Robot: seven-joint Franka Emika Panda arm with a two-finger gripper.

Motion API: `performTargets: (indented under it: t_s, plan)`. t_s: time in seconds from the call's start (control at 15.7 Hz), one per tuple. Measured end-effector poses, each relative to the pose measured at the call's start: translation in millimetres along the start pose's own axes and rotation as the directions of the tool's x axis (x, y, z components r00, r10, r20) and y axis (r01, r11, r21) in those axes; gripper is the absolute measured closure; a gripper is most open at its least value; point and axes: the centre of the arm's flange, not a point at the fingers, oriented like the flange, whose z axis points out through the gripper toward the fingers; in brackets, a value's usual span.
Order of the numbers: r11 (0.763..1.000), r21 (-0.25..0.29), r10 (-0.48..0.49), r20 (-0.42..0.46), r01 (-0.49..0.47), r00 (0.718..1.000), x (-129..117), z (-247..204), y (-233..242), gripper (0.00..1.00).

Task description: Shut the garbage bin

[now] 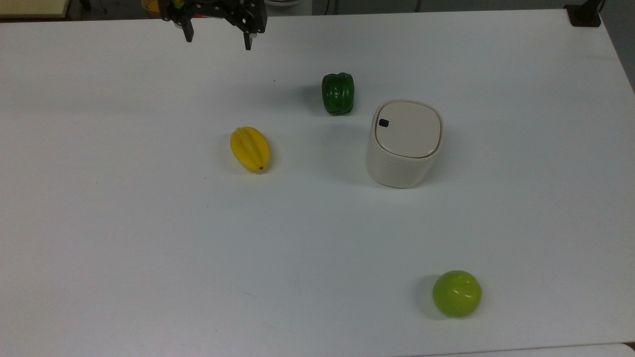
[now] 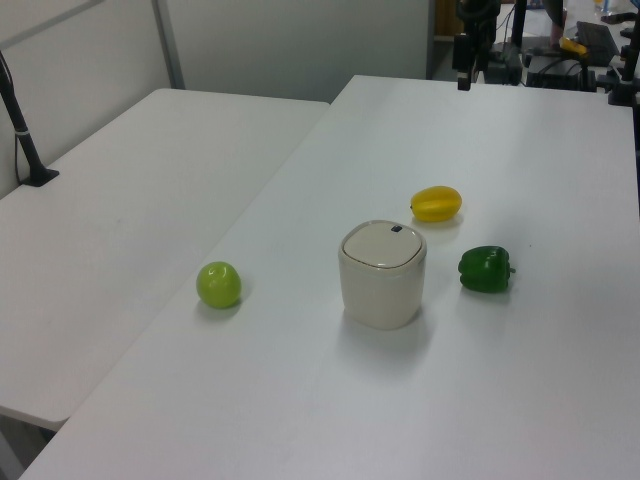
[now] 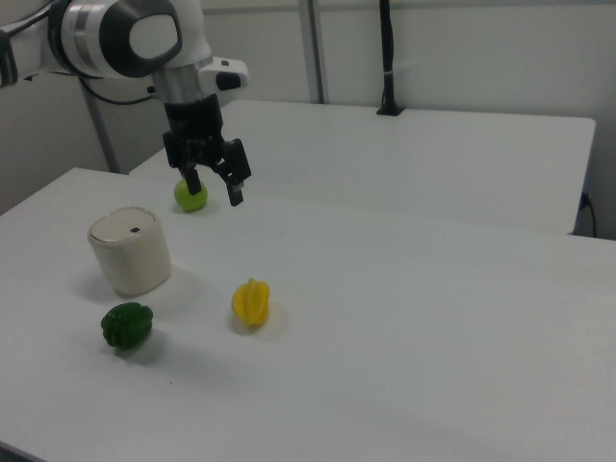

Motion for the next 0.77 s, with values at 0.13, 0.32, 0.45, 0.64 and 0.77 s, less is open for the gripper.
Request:
performTargets:
  t_s: [0.13,0.32,0.45,0.64,0.77]
  plan:
    - [1.0,0.002,0.027,0.005,-0.027,1.0,0.1,1.1,12.8,0.0]
    - [0.998,0.03,0.052,0.006,-0.052,0.999,-0.4,-0.1,28.1,0.0]
    - [0.997,0.038,0.07,0.003,-0.071,0.998,-2.5,-4.1,38.8,0.0]
    - [0.996,0.04,0.081,-0.007,-0.081,0.997,-5.7,-11.3,44.9,0.0]
    - [0.995,0.04,0.087,-0.014,-0.087,0.996,-6.4,-14.7,48.7,0.0]
